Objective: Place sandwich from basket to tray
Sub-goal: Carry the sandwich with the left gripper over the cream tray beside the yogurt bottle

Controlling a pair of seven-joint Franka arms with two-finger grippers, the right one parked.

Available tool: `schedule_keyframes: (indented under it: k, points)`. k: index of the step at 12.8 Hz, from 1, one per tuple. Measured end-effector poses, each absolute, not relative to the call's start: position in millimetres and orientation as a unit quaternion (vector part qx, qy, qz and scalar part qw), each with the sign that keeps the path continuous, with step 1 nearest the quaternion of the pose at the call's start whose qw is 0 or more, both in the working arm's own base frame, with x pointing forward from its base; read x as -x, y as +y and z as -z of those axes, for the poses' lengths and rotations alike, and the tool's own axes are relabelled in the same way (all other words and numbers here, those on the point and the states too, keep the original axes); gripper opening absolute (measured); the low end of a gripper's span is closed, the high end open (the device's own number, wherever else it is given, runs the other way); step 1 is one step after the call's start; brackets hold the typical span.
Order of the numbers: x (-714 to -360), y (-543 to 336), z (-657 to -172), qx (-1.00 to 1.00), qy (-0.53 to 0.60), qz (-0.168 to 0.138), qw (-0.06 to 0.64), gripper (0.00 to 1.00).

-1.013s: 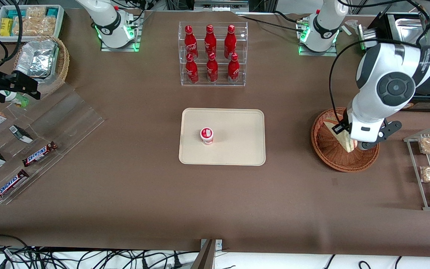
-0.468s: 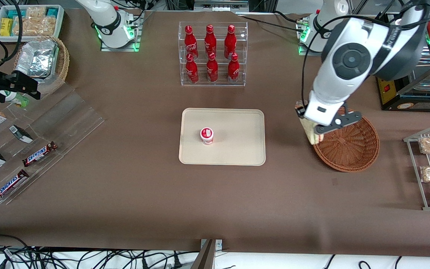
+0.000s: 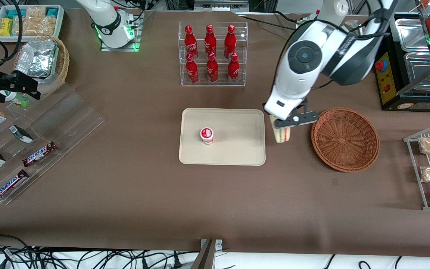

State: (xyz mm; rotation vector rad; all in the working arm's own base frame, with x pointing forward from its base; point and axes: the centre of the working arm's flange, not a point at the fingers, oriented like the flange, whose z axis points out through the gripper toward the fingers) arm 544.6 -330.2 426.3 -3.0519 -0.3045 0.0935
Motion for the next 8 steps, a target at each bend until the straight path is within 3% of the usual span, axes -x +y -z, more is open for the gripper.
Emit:
schedule_keyframes:
  k: [8]
  points:
    - [-530,-411,-345,0.997,-0.079,-0.002,0.006,0.43]
